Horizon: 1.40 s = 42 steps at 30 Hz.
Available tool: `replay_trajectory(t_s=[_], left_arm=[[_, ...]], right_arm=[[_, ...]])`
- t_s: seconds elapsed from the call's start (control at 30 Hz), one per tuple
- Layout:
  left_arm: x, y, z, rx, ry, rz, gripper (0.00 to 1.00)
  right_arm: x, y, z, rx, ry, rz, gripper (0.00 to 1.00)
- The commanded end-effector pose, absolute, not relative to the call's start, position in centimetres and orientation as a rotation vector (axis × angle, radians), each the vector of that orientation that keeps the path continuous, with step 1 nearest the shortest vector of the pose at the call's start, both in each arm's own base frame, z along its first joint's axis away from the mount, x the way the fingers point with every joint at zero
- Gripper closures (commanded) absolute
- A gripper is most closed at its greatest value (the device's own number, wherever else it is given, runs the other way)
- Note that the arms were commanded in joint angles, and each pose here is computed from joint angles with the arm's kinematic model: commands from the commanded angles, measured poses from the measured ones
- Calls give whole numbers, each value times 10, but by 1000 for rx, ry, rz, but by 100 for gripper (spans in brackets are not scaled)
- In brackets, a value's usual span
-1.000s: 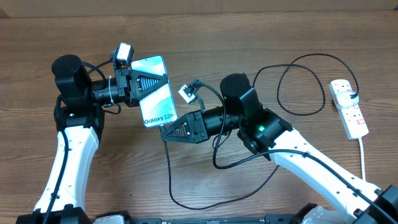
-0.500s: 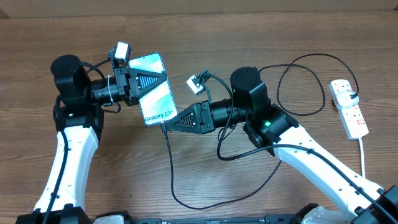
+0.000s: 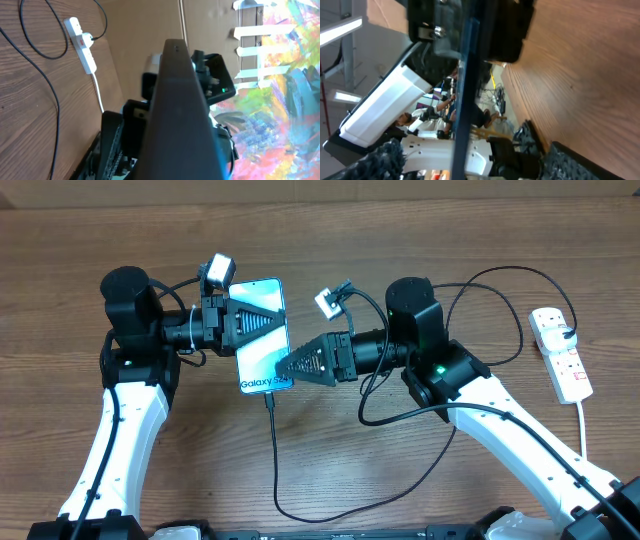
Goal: Plug charger to phone and switch on socket
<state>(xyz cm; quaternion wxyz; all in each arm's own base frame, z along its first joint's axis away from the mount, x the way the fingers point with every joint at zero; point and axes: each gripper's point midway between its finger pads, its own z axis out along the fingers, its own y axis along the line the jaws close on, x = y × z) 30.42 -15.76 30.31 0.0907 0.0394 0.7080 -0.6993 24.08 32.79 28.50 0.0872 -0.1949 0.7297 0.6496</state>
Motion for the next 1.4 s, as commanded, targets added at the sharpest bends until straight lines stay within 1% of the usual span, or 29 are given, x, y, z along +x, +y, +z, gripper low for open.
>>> replay_trajectory(t_s=[0.0, 0.07, 0.13, 0.3, 0.43, 0.47, 0.57, 0.8, 0.9, 1.03, 1.17, 1.2, 1.23, 1.37], left_arm=[[297, -157, 310, 192, 2087, -2080, 96], [297, -157, 310, 198, 2084, -2077, 96], [296, -159, 310, 209, 2082, -2077, 96], [290, -170, 310, 257, 2092, -2097, 96], [284, -182, 309, 294, 2103, -2113, 96], [283, -184, 309, 300, 2105, -2115, 96], [281, -188, 309, 309, 2111, -2121, 96], [279, -204, 307, 322, 2118, -2109, 96], [279, -204, 307, 317, 2120, -2108, 96], [279, -204, 307, 321, 2120, -2110, 96], [277, -207, 307, 332, 2123, -2116, 96], [276, -209, 307, 339, 2125, -2119, 96], [274, -210, 307, 345, 2126, -2122, 96], [272, -214, 307, 356, 2129, -2126, 96]], right_arm=[[245, 325, 287, -620, 2144, 1919, 21], [245, 325, 287, -619, 2144, 1920, 35], [244, 325, 288, -624, 2142, 1920, 43], [244, 328, 292, -651, 2108, 1919, 44], [245, 328, 297, -666, 2075, 1918, 60], [245, 328, 297, -666, 2076, 1918, 62], [245, 329, 297, -662, 2079, 1921, 63], [235, 335, 296, -674, 2102, 1946, 62], [231, 338, 296, -688, 2103, 1952, 67], [229, 339, 296, -694, 2103, 1954, 67], [231, 339, 295, -683, 2104, 1945, 66], [232, 339, 295, -679, 2104, 1942, 62], [232, 339, 295, -676, 2105, 1939, 60], [232, 339, 295, -676, 2105, 1939, 60]])
